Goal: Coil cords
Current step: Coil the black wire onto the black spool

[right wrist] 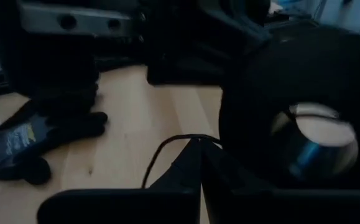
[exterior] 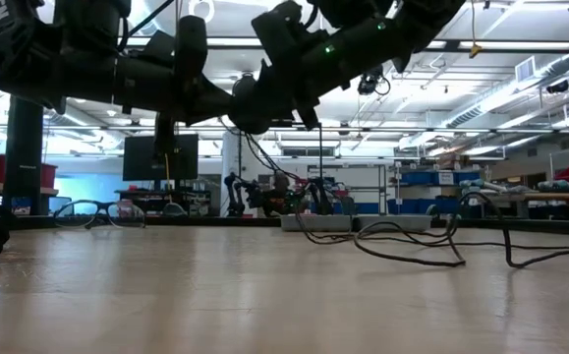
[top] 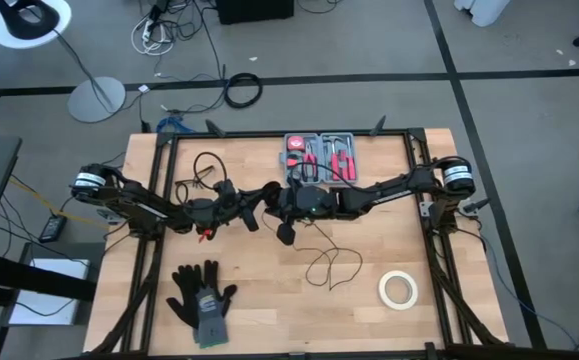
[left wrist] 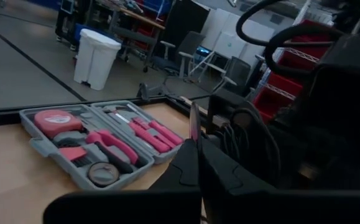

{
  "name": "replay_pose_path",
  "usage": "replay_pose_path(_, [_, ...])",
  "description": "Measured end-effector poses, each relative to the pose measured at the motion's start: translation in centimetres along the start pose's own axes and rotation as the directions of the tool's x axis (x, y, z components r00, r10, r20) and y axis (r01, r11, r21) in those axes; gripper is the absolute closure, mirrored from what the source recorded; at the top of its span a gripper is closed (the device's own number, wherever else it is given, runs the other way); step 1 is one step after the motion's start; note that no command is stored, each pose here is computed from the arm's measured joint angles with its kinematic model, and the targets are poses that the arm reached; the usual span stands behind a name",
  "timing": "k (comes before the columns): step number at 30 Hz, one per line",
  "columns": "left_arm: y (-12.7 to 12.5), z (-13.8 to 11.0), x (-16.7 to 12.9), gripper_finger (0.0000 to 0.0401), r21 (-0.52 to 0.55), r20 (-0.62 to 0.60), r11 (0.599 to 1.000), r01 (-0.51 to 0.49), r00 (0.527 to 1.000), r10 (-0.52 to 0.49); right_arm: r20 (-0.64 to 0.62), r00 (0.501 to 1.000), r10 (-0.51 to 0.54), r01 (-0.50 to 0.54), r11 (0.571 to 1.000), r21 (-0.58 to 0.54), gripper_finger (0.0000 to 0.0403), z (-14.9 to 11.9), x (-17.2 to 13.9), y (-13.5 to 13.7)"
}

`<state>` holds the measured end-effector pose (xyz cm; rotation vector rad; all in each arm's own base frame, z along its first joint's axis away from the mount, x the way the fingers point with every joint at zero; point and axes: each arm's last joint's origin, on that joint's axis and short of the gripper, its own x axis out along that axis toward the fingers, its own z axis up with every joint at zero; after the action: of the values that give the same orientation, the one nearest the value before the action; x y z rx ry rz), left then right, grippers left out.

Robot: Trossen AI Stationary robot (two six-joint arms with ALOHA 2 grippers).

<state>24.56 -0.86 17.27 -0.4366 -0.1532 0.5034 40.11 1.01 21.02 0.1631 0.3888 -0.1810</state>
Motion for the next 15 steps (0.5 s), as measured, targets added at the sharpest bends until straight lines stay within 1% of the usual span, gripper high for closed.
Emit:
replay_pose_path(2, [0.0, 0.0, 0.0, 0.0401, -0.002, -0.001, 1.000, 0.009, 1.000, -0.009, -0.015, 1.000, -0.006, 0.006, 1.000, 0.002, 0.0401, -0.1, -0.1, 0.0])
replay_pose_path(4, [0.0, 0.0, 0.0, 0.0401, -0.002, -0.001, 1.000, 0.009, 1.000, -0.009, -0.066, 0.998, -0.023, 0.024, 0.999, 0.024, 0.0401, -0.7, 0.0, -0.2])
replay_pose_path(7, [-0.1, 0.1, 0.0, 0.0401, -0.008, 0.005, 1.000, 0.014, 1.000, -0.014, -0.177, 0.982, -0.068, 0.073, 0.997, 0.024, 0.0401, -1.9, 0.0, -0.6])
replay_pose_path(9, [-0.1, 0.1, 0.0, 0.0401, -0.010, 0.008, 1.000, 0.015, 1.000, -0.015, -0.221, 0.968, -0.118, 0.124, 0.992, 0.012, 0.0401, -2.4, -0.2, -0.7])
replay_pose_path(11, [-0.1, 0.2, 0.0, 0.0401, -0.011, 0.013, 1.000, 0.017, 1.000, -0.017, -0.251, 0.955, -0.157, 0.160, 0.987, -0.010, 0.0402, -2.9, -0.4, -0.5])
replay_pose_path(15, [-0.1, 0.2, 0.0, 0.0401, -0.011, 0.014, 1.000, 0.017, 1.000, -0.017, -0.271, 0.949, -0.163, 0.162, 0.986, -0.029, 0.0402, -3.2, -0.5, 0.0])
